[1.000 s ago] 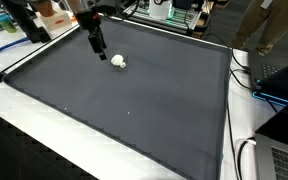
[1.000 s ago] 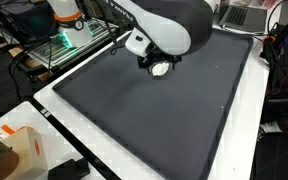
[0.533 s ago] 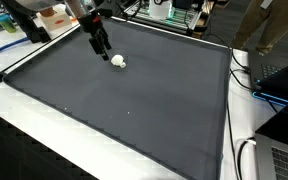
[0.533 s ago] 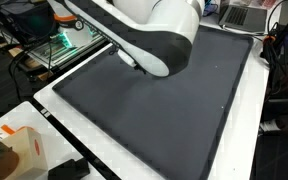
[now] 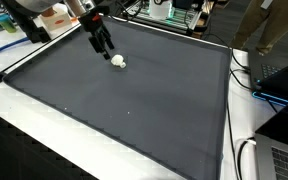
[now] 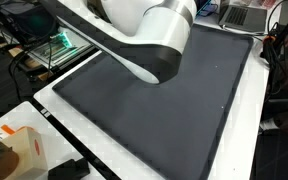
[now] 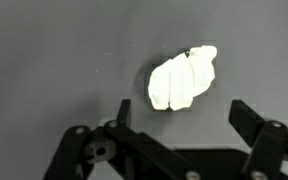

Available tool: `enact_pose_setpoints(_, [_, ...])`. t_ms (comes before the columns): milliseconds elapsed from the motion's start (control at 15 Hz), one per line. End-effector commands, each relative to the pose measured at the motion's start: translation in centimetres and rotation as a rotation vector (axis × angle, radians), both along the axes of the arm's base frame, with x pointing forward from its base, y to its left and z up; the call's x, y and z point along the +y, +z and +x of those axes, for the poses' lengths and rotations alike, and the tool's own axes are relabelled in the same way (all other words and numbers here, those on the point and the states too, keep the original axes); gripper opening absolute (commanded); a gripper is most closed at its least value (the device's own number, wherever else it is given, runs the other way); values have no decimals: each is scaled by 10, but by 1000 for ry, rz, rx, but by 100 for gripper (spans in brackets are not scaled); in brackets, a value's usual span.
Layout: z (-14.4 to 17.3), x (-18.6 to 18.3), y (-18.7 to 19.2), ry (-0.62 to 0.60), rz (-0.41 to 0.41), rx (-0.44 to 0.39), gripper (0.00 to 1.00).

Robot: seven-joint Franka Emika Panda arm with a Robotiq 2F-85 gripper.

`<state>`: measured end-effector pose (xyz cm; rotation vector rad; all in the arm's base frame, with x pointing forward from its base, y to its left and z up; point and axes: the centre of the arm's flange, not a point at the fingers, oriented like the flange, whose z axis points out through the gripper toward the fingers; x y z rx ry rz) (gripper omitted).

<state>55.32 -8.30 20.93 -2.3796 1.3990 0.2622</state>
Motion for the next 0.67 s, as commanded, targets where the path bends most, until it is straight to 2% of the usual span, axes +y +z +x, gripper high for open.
enact_pose_setpoints(0, [1, 0, -1, 0, 6, 2, 100])
enact_pose_setpoints(267, [-15, 2, 9, 17, -2, -1, 100])
enact_pose_setpoints(600, [-75, 56, 48, 212, -130, -76, 100])
